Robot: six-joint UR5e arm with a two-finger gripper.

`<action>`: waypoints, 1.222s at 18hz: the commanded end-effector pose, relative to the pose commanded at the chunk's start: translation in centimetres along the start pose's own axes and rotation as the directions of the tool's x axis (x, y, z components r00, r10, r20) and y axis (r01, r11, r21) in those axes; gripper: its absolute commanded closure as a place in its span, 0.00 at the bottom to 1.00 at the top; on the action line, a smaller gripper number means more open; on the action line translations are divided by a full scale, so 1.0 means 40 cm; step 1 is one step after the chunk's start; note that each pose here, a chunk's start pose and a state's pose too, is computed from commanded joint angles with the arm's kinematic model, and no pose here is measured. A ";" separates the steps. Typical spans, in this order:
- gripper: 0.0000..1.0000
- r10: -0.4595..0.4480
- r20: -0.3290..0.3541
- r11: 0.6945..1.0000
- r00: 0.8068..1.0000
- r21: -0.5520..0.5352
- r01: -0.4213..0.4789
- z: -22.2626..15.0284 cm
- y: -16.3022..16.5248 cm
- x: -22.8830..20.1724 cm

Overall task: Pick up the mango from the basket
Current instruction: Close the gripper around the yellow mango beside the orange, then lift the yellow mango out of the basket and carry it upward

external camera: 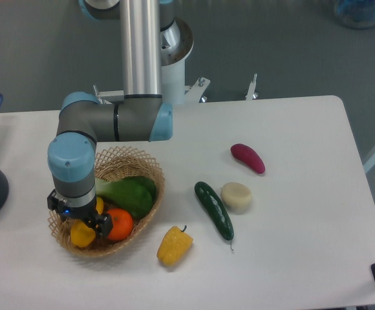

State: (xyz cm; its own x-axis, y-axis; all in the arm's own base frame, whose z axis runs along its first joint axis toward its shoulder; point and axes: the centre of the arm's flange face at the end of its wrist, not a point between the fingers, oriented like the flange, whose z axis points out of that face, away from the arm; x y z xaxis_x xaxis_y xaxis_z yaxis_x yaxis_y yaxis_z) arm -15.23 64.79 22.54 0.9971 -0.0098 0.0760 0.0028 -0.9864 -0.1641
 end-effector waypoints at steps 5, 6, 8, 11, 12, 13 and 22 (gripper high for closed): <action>0.00 0.013 0.013 0.999 1.000 -0.033 -0.012 0.034 0.003 0.025; 0.00 0.012 0.011 0.999 1.000 -0.035 -0.012 0.038 0.005 0.025; 0.00 0.009 0.015 0.999 1.000 -0.041 -0.008 0.042 0.007 0.026; 0.04 0.009 0.017 0.999 1.000 -0.037 -0.009 0.035 0.005 0.029; 0.15 0.007 0.019 0.999 1.000 -0.033 -0.006 0.028 0.005 0.030; 0.28 0.007 0.020 1.000 1.000 -0.029 -0.007 0.023 0.001 0.040; 0.69 0.010 0.033 1.000 0.999 -0.015 -0.009 -0.005 -0.006 0.045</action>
State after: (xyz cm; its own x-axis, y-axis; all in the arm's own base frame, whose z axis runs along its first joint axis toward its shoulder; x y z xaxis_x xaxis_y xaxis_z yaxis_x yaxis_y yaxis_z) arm -13.45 64.99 22.90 0.9990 -0.0138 0.0420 -0.0074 -0.9886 -0.1501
